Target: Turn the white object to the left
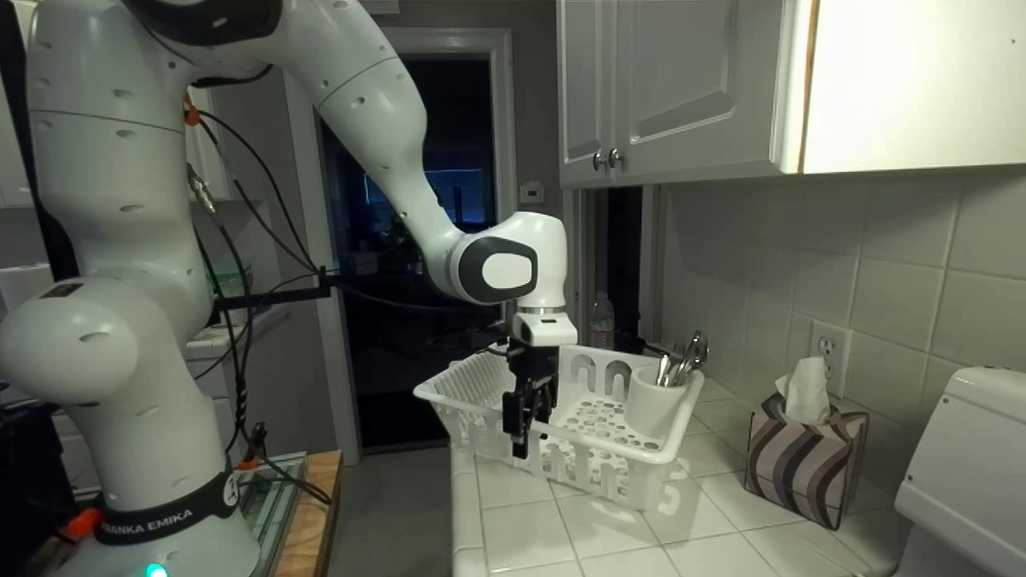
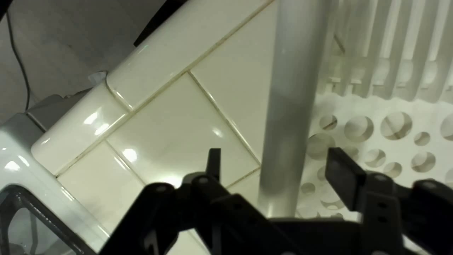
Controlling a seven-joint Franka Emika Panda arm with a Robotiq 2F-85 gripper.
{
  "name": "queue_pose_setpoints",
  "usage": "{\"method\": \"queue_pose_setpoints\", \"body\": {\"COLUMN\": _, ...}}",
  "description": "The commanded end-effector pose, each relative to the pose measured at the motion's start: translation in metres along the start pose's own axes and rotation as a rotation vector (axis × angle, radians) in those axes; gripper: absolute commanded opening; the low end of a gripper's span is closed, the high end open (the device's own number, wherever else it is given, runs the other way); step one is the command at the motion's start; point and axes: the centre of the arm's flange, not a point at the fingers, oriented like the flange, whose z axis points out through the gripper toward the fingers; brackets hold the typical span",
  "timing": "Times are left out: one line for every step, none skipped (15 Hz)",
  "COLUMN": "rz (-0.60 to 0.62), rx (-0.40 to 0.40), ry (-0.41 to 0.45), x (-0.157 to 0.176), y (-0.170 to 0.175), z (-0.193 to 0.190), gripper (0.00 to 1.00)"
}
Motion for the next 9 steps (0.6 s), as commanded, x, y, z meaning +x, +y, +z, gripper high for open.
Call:
{"method": "queue_pose_setpoints", "body": {"rz": 0.038, "rx": 0.019, "ry": -0.031, "x": -0.0126, "y": -0.0016, "z": -0.0016, "gripper": 0.45}}
{"method": "queue_pose_setpoints", "body": {"rz": 0.045, "rx": 0.022, "ry": -0.036, "x": -0.0139, "y": -0.0025, "z": -0.0012, "gripper": 0.39}}
{"method": "queue_pose_setpoints", "body": {"rz": 0.046, "rx": 0.024, "ry": -0.035, "x": -0.0152, "y": -0.0032, "z": -0.0011, "gripper": 0.33}}
{"method": "queue_pose_setpoints", "body": {"rz": 0.045, "rx": 0.024, "ry": -0.033, "x": -0.0157, "y": -0.0037, "z": -0.0015, "gripper": 0.25}}
{"method": "queue_pose_setpoints", "body": {"rz": 0.039, "rx": 0.024, "ry": -0.029, "x": -0.0157, "y": -0.0037, "z": -0.002, "gripper": 0.19}}
{"method": "queue_pose_setpoints", "body": {"rz": 0.029, "rx": 0.02, "ry": -0.019, "x": -0.0143, "y": -0.0031, "z": -0.0028, "gripper": 0.11}}
{"method": "queue_pose_setpoints", "body": {"rz": 0.019, "rx": 0.023, "ry": -0.008, "x": -0.0132, "y": -0.0031, "z": -0.0039, "gripper": 0.05}}
{"method": "queue_pose_setpoints", "body": {"rz": -0.005, "rx": 0.02, "ry": 0.01, "x": -0.012, "y": -0.0031, "z": -0.0051, "gripper": 0.0}}
{"method": "queue_pose_setpoints", "body": {"rz": -0.026, "rx": 0.015, "ry": 0.019, "x": -0.0114, "y": -0.0032, "z": -0.0056, "gripper": 0.0}}
